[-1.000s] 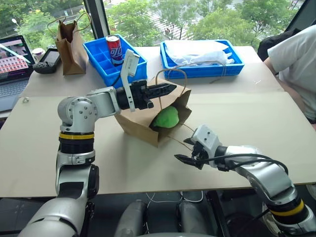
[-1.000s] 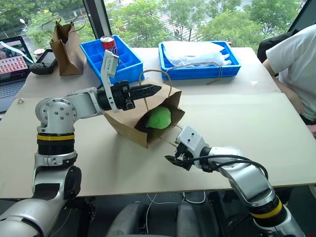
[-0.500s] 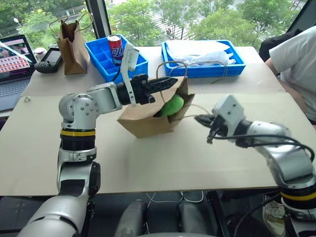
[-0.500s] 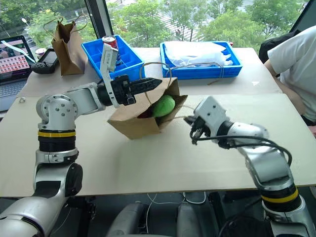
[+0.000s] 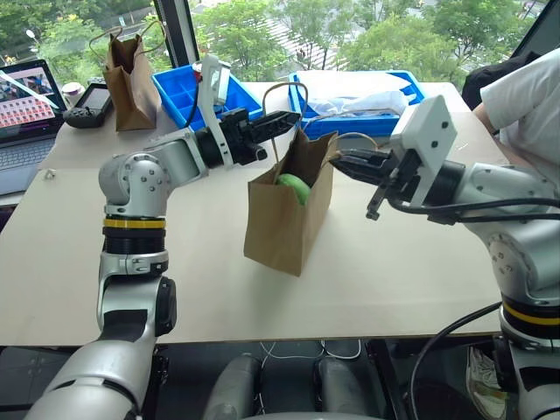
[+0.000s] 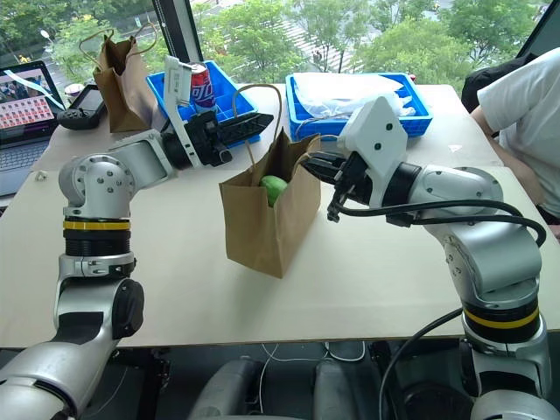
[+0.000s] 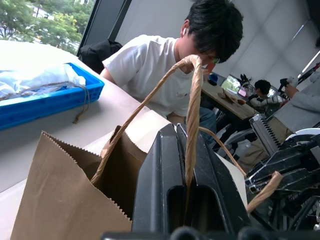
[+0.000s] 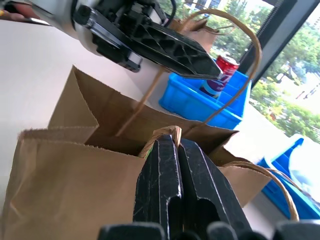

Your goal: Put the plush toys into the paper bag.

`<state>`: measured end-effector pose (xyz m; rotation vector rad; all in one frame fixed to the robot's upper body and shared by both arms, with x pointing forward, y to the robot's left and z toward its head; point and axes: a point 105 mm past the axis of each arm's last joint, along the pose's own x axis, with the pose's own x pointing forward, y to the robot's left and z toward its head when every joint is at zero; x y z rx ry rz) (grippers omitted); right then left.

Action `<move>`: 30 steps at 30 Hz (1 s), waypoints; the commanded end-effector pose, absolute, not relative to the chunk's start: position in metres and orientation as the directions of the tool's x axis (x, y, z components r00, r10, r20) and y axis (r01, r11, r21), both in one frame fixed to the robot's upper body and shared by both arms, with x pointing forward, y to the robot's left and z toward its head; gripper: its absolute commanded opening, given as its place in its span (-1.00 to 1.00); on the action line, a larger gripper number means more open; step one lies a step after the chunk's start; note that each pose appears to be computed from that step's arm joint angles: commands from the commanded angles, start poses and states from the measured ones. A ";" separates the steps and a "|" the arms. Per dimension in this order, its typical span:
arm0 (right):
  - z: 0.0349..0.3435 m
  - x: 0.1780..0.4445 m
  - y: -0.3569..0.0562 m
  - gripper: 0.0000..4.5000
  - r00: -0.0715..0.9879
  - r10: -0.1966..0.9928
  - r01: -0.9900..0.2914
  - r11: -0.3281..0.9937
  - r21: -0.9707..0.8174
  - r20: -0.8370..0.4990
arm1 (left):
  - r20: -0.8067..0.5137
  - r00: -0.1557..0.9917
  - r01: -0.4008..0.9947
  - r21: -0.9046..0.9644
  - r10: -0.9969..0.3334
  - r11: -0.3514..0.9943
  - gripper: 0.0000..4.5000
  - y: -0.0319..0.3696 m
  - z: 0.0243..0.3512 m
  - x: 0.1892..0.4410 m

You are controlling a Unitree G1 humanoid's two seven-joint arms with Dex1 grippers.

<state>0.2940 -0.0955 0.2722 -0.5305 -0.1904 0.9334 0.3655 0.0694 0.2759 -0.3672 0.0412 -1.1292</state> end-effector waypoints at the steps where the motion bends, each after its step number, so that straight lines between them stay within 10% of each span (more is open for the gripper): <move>1: 0.277 0.285 -0.086 -0.96 0.554 0.830 -0.726 0.442 -0.526 -0.068 | 0.155 0.400 0.899 -0.259 -0.903 0.353 -1.00 0.071 0.283 0.353; 9: 0.253 0.276 -0.085 -1.00 0.500 0.847 -0.817 0.392 -0.422 -0.182 | 0.022 0.388 0.878 -0.312 -0.922 0.362 -0.74 0.086 0.262 0.343; 20: 0.300 0.266 -0.120 0.61 0.499 0.860 -0.813 0.425 -0.398 -0.102 | 0.049 0.402 0.893 -0.242 -0.914 0.380 0.95 0.130 0.290 0.341; 23: 0.306 0.258 -0.124 0.99 0.468 0.878 -0.839 0.406 -0.363 -0.098 | 0.027 0.373 0.906 -0.225 -0.927 0.358 1.00 0.137 0.290 0.336; 30: 0.290 0.234 -0.140 0.88 0.411 0.879 -0.903 0.357 -0.239 -0.240 | -0.050 0.184 0.959 -0.208 -0.982 0.191 1.00 0.162 0.268 0.295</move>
